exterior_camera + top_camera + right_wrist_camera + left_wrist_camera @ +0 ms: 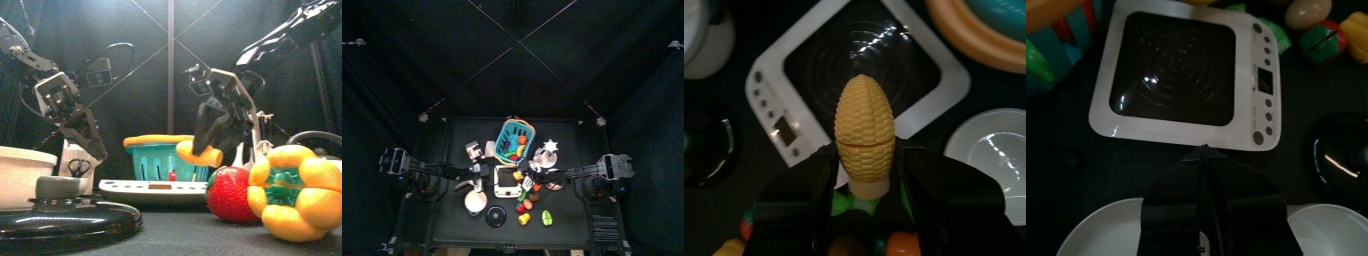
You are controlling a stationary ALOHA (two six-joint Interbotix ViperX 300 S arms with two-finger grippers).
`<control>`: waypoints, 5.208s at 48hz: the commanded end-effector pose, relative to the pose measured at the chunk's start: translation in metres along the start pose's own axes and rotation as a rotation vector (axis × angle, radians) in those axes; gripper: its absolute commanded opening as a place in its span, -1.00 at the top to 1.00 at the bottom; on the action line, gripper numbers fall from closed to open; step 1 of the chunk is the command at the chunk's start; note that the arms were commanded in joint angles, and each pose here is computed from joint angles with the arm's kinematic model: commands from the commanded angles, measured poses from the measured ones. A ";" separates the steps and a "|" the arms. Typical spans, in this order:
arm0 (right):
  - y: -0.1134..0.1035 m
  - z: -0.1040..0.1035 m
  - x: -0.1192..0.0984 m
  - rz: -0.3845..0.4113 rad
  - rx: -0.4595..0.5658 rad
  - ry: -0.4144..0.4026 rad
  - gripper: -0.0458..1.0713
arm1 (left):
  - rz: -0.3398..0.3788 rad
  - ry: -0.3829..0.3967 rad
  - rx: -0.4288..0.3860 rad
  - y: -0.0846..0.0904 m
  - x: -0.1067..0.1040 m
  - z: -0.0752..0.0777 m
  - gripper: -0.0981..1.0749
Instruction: Drop corn
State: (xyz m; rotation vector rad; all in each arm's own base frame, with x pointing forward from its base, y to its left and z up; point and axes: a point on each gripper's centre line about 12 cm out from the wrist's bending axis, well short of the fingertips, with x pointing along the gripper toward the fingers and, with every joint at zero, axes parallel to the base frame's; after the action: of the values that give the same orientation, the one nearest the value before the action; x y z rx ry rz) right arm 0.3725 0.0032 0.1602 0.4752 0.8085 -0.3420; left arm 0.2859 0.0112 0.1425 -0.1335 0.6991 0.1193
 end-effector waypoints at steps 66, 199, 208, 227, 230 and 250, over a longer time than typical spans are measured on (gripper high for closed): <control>0.129 -0.016 0.045 0.014 0.170 0.206 -0.16 | -0.148 -0.397 0.217 -0.039 -0.081 0.009 0.06; 0.188 -0.015 0.055 0.032 0.343 0.109 0.32 | -0.142 -0.382 0.143 -0.037 -0.080 0.004 0.06; 0.190 -0.022 0.070 0.037 0.347 0.124 0.32 | -0.142 -0.378 0.144 -0.036 -0.080 0.001 0.06; 0.199 -0.015 0.084 0.054 0.328 0.093 0.32 | -0.140 -0.375 0.146 -0.035 -0.080 0.000 0.06; 0.204 -0.013 0.086 0.063 0.324 0.086 0.32 | -0.139 -0.372 0.145 -0.035 -0.079 -0.001 0.06; 0.212 0.004 0.069 0.088 0.272 0.032 0.31 | -0.139 -0.370 0.148 -0.035 -0.079 -0.002 0.06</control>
State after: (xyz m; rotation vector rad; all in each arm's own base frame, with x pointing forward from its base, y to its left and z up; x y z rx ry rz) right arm 0.5165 0.1737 0.1267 0.7844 0.8467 -0.4175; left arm 0.2270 -0.0278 0.1899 -0.0171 0.3462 -0.0411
